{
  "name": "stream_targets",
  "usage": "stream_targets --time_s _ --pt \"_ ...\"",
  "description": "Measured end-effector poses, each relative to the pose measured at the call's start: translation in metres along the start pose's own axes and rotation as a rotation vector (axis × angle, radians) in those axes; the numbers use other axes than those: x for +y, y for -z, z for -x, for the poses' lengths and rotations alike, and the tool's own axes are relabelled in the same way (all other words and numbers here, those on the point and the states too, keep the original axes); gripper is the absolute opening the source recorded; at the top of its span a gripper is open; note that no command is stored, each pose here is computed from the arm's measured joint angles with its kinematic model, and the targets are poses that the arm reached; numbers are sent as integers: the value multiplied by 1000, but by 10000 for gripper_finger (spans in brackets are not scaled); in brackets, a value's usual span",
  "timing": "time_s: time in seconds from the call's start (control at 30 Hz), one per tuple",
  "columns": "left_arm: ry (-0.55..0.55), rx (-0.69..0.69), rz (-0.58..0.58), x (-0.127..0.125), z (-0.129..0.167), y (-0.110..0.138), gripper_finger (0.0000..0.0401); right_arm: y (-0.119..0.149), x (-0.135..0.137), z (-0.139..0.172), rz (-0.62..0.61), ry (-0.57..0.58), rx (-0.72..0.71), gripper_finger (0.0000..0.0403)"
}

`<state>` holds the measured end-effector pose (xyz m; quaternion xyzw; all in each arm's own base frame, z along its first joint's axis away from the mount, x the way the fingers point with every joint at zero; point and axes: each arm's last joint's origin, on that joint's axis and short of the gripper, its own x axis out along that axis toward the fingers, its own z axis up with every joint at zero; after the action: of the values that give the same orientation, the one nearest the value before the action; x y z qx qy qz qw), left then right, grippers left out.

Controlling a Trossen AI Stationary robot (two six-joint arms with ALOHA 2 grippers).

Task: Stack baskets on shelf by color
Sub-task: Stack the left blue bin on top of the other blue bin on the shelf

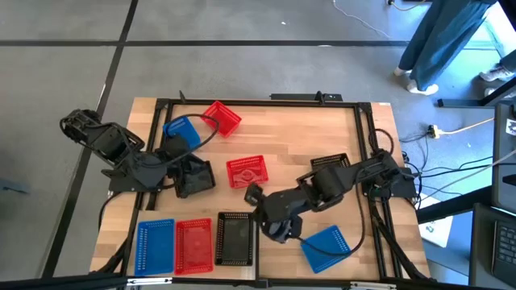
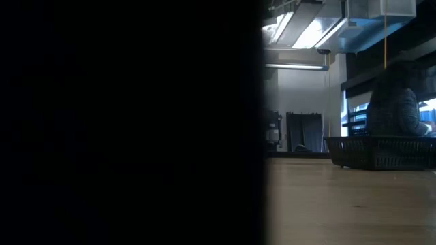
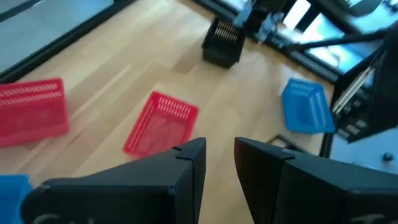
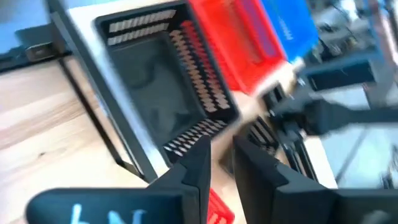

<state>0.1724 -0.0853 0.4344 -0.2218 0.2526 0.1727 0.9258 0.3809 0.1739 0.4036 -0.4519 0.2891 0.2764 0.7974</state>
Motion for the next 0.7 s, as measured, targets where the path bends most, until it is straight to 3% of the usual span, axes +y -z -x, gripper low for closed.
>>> stream_targets --time_s 0.2,0.47,0.7 --pt "18 45 86 14 12 -2 74 10 -15 37 -252 134 11 69" --pt "-75 58 86 48 18 -14 74 47 -40 87 -589 239 4 69" --pt "-131 275 161 80 13 -19 74 100 -64 127 -744 345 81 69"
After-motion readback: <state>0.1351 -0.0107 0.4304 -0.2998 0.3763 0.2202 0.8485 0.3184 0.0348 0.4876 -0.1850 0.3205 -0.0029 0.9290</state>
